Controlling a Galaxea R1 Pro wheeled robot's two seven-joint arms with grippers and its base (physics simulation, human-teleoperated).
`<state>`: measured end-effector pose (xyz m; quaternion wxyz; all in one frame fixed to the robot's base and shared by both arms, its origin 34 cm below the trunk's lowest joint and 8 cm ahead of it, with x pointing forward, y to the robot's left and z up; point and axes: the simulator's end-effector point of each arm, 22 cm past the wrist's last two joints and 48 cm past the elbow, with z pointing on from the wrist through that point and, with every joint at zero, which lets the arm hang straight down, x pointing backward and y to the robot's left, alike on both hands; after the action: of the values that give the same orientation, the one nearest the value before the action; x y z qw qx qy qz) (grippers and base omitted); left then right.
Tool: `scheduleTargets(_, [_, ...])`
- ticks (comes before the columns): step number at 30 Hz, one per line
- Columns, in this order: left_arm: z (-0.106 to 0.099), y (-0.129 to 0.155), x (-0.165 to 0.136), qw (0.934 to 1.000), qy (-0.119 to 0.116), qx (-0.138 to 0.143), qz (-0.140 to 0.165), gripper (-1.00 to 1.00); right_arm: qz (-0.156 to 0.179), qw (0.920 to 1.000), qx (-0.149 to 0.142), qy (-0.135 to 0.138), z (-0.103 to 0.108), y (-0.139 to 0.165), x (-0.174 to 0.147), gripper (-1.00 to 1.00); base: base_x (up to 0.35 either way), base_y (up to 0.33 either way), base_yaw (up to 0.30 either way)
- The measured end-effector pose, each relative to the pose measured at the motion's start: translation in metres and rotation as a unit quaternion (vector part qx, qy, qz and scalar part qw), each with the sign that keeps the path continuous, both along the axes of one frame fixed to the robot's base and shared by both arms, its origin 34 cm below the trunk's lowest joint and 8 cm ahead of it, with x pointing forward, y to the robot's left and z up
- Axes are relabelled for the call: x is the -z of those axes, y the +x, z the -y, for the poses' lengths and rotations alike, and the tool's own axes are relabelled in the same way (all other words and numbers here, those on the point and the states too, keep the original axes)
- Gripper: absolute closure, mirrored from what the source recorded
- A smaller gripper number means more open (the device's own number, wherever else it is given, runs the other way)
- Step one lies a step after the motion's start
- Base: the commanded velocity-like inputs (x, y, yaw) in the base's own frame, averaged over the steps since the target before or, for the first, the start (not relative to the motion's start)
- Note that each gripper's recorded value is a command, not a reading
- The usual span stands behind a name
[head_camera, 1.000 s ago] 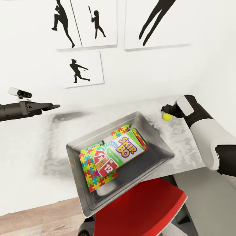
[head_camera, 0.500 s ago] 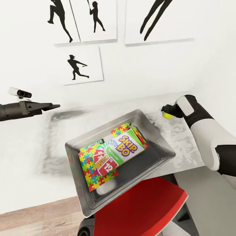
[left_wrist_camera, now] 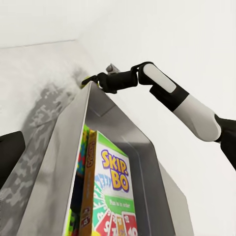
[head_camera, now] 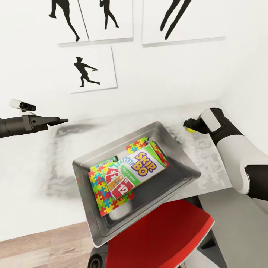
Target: Put all the toys in the child's room - the three board games (two on the bed and one on the table), the two jigsaw puzzles on the table, and the tennis ball on the table - inside the toy box on the table in the child's room.
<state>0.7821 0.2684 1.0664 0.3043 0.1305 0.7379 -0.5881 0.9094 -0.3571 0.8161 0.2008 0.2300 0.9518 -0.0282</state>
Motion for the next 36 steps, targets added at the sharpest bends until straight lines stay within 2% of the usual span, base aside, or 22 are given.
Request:
scheduleTargets(11, [0.001, 0.000, 0.009, 1.0000, 0.001, 0.001, -0.007, -1.00, -0.006, 1.0000, 0.004, 0.000, 0.007, -0.003, 0.009, -1.00, 0.000, 0.000, 0.000])
scheduleTargets(30, [0.001, 0.000, 0.010, 1.0000, 0.001, 0.001, -0.008, -1.00, -0.004, 1.0000, 0.000, 0.005, -0.001, -0.001, 0.010, -1.00, 0.000, 0.000, 0.000])
scheduleTargets(36, [0.001, 0.000, 0.010, 1.0000, 0.001, 0.002, -0.008, -1.00, 0.010, 0.9999, -0.004, 0.005, -0.004, 0.006, 0.002, -1.00, 0.000, 0.000, 0.000])
